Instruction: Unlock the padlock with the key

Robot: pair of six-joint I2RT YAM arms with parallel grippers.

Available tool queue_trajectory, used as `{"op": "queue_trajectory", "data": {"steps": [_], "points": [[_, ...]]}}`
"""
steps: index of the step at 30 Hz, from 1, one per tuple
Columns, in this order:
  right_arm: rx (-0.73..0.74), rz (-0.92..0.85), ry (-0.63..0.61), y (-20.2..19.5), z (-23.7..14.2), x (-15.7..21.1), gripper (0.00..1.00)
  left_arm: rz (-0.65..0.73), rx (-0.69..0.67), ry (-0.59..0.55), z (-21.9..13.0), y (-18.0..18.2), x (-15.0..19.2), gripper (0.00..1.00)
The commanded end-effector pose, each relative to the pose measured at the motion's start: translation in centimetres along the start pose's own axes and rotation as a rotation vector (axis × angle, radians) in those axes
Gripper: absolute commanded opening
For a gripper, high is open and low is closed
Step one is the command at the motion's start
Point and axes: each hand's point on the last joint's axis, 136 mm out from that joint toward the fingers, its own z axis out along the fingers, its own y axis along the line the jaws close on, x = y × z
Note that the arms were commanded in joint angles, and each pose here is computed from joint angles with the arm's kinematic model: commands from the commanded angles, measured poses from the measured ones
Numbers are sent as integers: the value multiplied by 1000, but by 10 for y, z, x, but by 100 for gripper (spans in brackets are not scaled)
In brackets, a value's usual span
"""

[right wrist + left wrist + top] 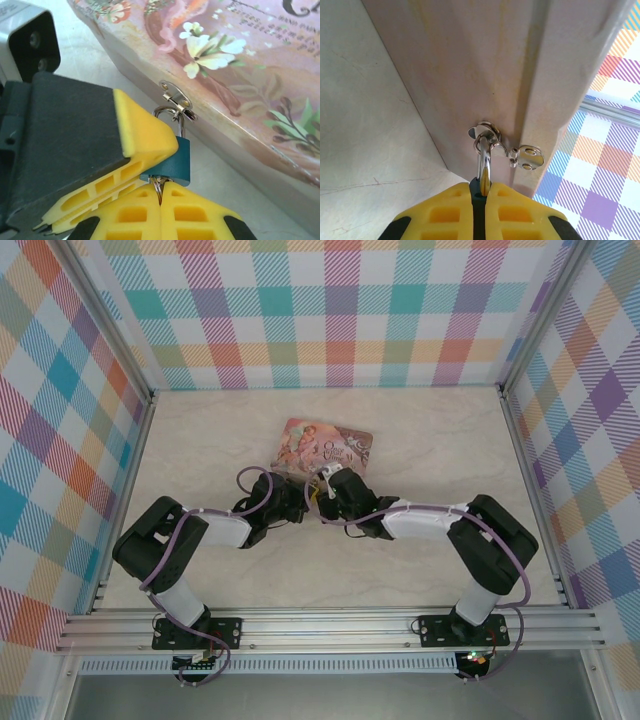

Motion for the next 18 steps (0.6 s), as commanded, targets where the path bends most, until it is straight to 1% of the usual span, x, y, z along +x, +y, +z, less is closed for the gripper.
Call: {"op": "queue_trajectory", "data": {"steps": [1, 3, 7, 8, 10, 16, 18], "points": [[-96, 261, 1, 14, 6, -3, 0, -8, 12, 63, -2, -7, 16, 0], [-94, 291, 10, 12, 9, 3, 0, -8, 10, 64, -2, -6, 16, 0], [-43, 292, 17, 3, 7, 8, 0, -6, -3, 50, -2, 0, 13, 0], [-40, 295, 18, 2, 6, 8, 0, -6, -3, 48, -2, 0, 13, 3], [-34, 302, 30, 1, 7, 12, 0, -2, -3, 42, -2, 0, 11, 12], [8, 342, 64, -7, 7, 22, 0, 4, -11, 28, -1, 3, 6, 23], [19, 354, 75, -9, 7, 24, 0, 4, -12, 21, -3, 4, 4, 31]]}}
